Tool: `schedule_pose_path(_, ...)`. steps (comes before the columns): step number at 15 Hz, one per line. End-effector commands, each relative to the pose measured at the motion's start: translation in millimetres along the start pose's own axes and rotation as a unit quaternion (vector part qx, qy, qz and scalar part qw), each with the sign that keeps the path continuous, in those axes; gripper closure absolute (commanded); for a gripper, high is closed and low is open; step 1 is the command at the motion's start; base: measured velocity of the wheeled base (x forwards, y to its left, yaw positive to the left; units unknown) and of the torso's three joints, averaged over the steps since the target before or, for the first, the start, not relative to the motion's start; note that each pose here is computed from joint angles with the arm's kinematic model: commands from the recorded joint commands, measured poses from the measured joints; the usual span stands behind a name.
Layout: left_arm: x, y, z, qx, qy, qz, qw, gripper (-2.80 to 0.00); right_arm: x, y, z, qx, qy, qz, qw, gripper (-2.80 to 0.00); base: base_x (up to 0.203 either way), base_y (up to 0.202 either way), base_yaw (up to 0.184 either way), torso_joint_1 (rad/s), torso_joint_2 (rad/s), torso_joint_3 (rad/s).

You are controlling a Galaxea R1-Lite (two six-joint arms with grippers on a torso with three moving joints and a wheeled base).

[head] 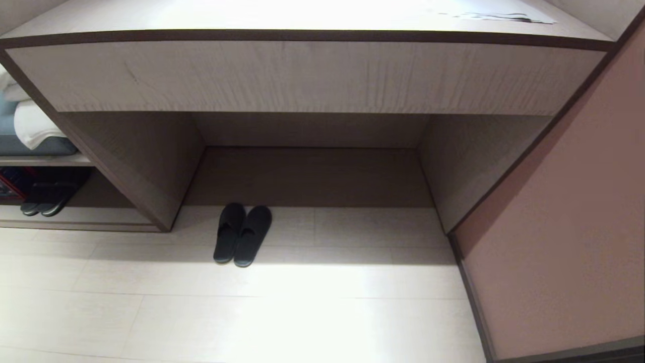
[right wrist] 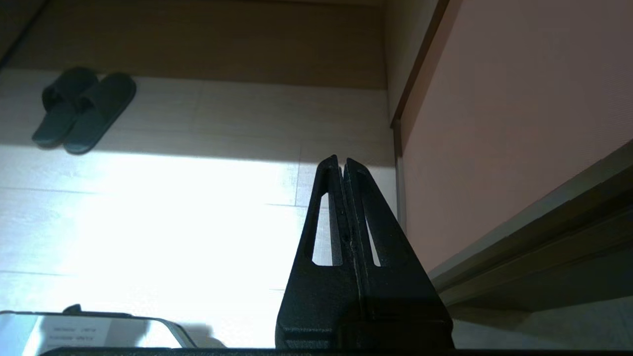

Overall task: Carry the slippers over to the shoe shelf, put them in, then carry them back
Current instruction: Pick up the slippers on the floor

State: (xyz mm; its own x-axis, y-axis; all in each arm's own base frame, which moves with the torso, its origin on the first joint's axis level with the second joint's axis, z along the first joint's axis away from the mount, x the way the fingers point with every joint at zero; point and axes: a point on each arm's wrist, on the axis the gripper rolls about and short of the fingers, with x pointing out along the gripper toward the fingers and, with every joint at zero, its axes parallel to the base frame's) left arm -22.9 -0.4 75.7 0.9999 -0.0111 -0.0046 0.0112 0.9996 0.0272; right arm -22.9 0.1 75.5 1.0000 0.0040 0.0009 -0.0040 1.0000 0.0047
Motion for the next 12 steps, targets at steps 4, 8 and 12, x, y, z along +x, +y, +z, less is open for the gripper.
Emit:
schedule_pose_path(4,0.1,0.0,0.1,0.0,0.001,0.0,1.0,0.0,-0.1,0.0,0.0,0.0,0.0,0.0,1.0,0.0,0.0,0.0,0.0,0.004,0.0,-0.201)
schedule_pose_path(8,0.1,0.0,0.1,0.0,0.001,0.0,1.0,0.0,-0.1,0.0,0.0,0.0,0.0,0.0,1.0,0.0,0.0,0.0,0.0,0.001,0.0,-0.198)
schedule_pose_path(12,0.1,0.0,0.1,0.0,0.001,0.0,1.0,0.0,-0.1,0.0,0.0,0.0,0.0,0.0,1.0,0.0,0.0,0.0,0.0,0.005,0.0,-0.196)
